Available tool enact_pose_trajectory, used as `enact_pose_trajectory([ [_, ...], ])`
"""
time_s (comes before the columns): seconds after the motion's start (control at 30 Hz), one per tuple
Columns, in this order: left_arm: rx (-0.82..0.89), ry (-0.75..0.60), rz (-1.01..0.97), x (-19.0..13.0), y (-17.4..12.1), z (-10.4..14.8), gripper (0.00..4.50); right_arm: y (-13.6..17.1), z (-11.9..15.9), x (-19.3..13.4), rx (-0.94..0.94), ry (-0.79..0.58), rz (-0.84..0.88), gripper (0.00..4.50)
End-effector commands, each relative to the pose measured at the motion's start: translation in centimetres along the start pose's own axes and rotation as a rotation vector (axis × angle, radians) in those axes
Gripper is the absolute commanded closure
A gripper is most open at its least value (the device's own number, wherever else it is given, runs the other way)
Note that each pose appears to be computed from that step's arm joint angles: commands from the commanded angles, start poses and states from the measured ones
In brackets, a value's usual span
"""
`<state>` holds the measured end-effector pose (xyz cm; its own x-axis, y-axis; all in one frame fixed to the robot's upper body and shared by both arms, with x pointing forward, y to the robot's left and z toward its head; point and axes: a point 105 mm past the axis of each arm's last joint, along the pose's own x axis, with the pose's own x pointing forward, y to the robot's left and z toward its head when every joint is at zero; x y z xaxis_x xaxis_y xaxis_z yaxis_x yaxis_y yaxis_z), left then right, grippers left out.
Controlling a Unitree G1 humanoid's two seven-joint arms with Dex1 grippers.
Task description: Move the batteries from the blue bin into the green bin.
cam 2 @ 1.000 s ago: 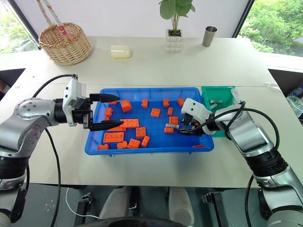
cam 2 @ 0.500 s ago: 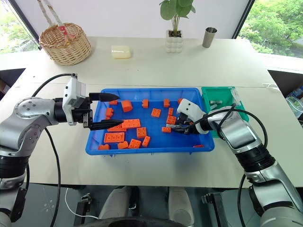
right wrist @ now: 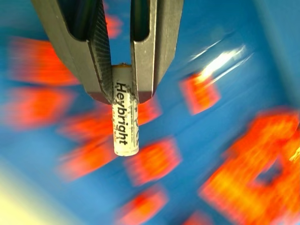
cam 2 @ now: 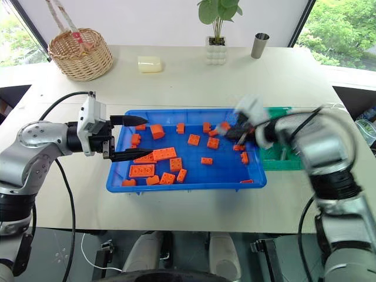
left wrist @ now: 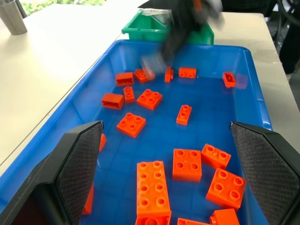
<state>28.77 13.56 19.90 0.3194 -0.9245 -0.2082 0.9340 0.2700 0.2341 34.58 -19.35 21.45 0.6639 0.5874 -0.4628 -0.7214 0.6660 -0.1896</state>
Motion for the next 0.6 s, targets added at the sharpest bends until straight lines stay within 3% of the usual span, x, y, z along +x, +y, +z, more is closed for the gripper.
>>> enact_pose_trajectory([
  [0.03,0.032,-0.006,0.029,-0.8,0.3,0.6,0.0,-3.5,0.2,-4.0,0.078,-0.031,-0.149,4.46],
  [0.2,0.023,-0.014,0.038,-0.9,0.6,0.5,0.0,-4.7,-4.1,-6.0,0.111,0.092,-0.235,4.46],
  [0.33,0.025,-0.021,0.051,-1.1,1.4,0.7,0.0,-4.9,-6.3,-5.9,0.111,0.163,-0.282,2.55],
  [0.43,0.031,-0.022,0.069,-1.6,2.1,1.0,0.0,-4.8,-4.9,-6.1,0.059,0.096,-0.254,1.05],
  [0.6,0.031,-0.006,0.109,-3.5,3.3,1.3,0.0,-3.8,-4.2,-8.8,-0.204,0.06,-0.108,1.05],
])
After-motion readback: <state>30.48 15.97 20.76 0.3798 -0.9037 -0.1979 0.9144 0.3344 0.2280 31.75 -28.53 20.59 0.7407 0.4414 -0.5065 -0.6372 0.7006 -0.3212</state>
